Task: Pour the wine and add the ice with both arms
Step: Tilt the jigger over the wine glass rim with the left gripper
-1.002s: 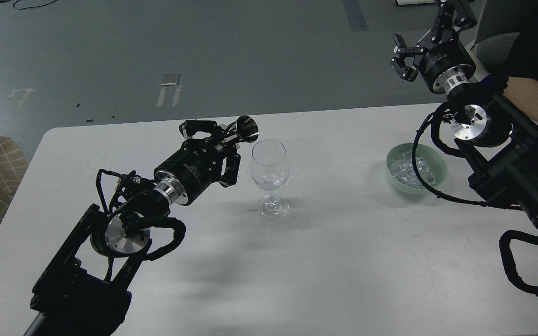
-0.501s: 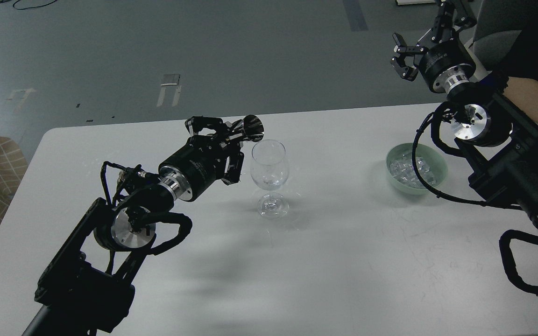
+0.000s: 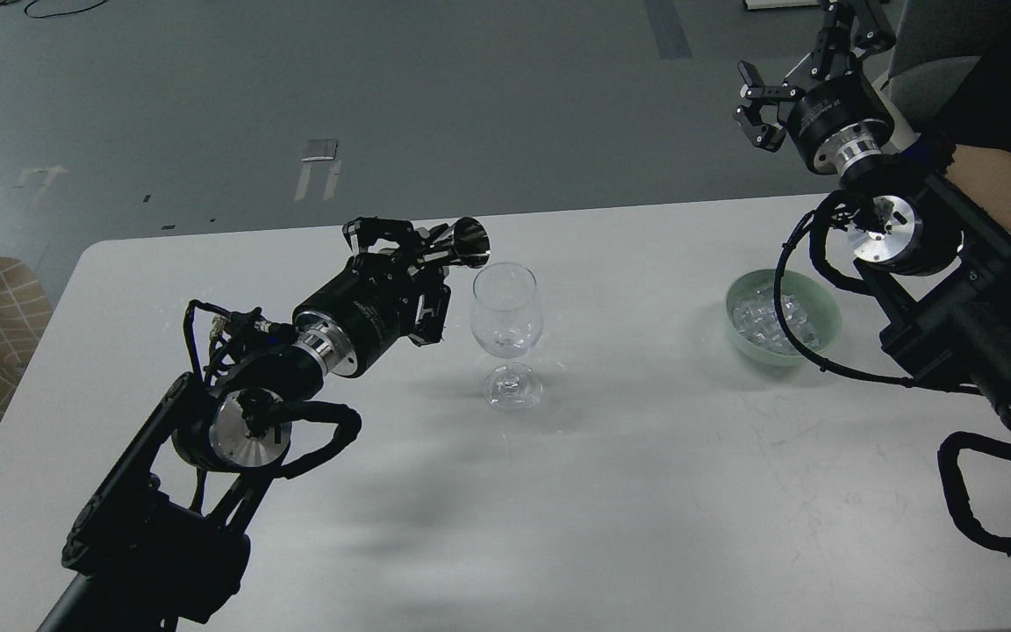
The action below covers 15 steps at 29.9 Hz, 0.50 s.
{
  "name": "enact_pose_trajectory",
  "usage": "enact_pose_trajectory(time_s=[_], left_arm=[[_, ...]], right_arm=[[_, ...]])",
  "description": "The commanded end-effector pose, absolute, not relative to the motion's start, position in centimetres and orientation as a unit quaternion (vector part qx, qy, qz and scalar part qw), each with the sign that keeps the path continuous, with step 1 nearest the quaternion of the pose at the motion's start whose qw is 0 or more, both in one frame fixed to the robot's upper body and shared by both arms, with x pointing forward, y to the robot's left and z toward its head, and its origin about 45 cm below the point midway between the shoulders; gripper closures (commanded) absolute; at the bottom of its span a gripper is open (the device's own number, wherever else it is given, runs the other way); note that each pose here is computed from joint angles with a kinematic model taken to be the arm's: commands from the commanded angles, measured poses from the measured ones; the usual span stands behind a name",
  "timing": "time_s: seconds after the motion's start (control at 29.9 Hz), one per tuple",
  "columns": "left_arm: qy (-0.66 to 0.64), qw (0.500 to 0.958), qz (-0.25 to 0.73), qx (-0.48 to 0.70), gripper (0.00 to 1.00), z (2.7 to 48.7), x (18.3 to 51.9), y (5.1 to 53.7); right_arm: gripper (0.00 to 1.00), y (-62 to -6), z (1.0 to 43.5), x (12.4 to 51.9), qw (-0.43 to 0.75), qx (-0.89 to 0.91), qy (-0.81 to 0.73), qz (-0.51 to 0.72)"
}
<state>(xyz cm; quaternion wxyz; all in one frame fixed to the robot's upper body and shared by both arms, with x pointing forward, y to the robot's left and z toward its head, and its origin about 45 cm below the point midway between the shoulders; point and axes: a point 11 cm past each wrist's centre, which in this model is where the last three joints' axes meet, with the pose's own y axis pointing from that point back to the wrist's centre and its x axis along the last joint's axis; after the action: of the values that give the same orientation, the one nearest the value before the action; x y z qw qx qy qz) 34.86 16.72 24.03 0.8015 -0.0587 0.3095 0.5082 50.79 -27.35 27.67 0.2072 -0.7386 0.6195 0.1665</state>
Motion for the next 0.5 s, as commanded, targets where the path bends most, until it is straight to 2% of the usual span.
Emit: enact_pose_trajectory(time_s=[0.0,0.47], left_arm=[[0.3,0.804,0.51,-0.054,0.93,24.1,35.0,16.8],[0.255,0.824,0.505,-0.007,0.93,24.0,34.7,16.7]], right_arm=[[0.0,-27.4,27.7,50.8,0.207,-0.738,0.62,0.166],[0.0,-27.3,27.7,50.8,0.208,-0.739,0.619,0.167]])
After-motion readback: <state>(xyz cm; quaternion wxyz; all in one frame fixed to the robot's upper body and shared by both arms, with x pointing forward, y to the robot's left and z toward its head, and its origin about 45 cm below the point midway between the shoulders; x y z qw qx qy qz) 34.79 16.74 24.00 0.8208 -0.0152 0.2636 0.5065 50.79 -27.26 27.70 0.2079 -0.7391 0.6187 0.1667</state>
